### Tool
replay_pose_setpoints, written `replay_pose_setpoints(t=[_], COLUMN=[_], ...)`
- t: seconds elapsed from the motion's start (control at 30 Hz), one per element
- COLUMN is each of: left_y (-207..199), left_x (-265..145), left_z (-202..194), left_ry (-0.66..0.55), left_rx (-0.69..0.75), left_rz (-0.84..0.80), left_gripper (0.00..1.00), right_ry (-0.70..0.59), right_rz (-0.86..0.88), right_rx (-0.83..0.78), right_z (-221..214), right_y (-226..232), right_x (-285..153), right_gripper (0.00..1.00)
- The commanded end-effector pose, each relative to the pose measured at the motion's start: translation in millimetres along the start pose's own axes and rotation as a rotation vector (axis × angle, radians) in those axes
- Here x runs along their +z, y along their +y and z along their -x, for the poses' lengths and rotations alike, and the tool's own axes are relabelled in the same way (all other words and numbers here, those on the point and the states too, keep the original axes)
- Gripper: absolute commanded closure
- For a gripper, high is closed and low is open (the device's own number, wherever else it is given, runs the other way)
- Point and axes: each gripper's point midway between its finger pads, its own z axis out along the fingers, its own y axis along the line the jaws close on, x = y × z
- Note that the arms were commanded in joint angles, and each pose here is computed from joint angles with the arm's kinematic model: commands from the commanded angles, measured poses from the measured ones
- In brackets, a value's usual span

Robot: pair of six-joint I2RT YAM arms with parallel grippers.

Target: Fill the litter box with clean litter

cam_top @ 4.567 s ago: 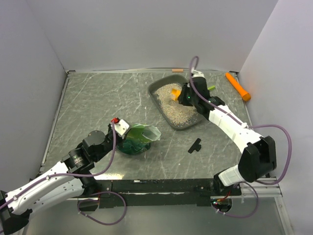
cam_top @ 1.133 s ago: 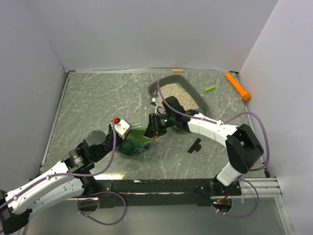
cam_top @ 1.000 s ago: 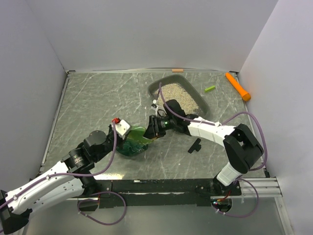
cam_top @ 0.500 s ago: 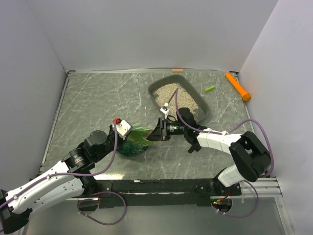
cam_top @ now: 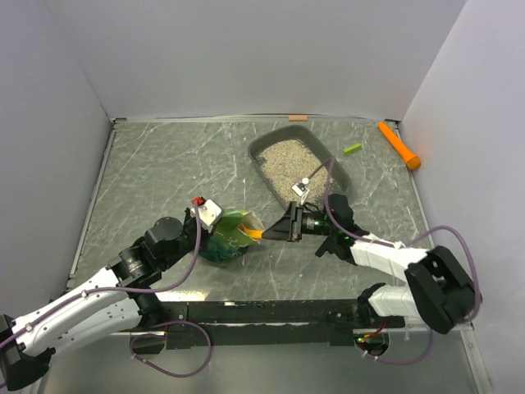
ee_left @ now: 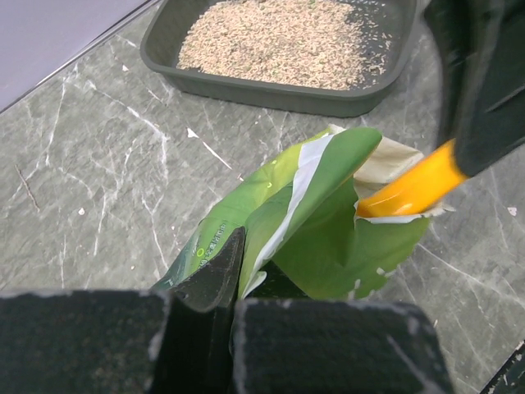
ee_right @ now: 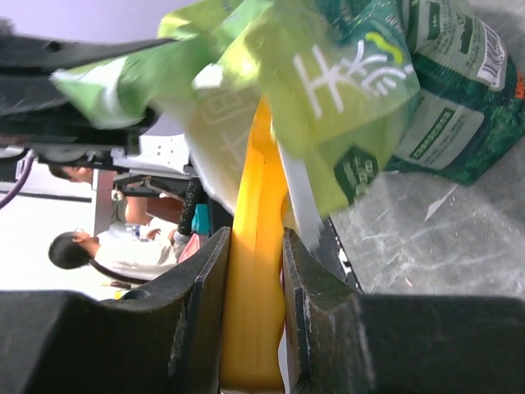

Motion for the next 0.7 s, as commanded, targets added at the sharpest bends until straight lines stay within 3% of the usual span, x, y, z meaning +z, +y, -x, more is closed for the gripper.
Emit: replay_pose_setpoints(t=[0.0,0.37,0.67], left_y=[4.8,4.9,0.2], left_x=[2.6,6.7,-0.4], left_z=[7.1,1.9,15.7], left_ry=[-0.006,0.016,-0.063], left_rx=[-0.018,-0.015,-0.020], left_rz=[0.030,0.037,0.001], left_gripper=[0.99,0.99,0.99], right_ry=[0.015,-0.088,-0.134], right_rz=[0.137,0.089,0.022], right_rx=[-0.105,-0.144,-0.105], right_z=[-4.4,-7.3,-15.9], right_y=[38.9,37.1,14.7], right_x=[-25.0,-65.7,-82.1], right_gripper=[1.00,1.00,1.00])
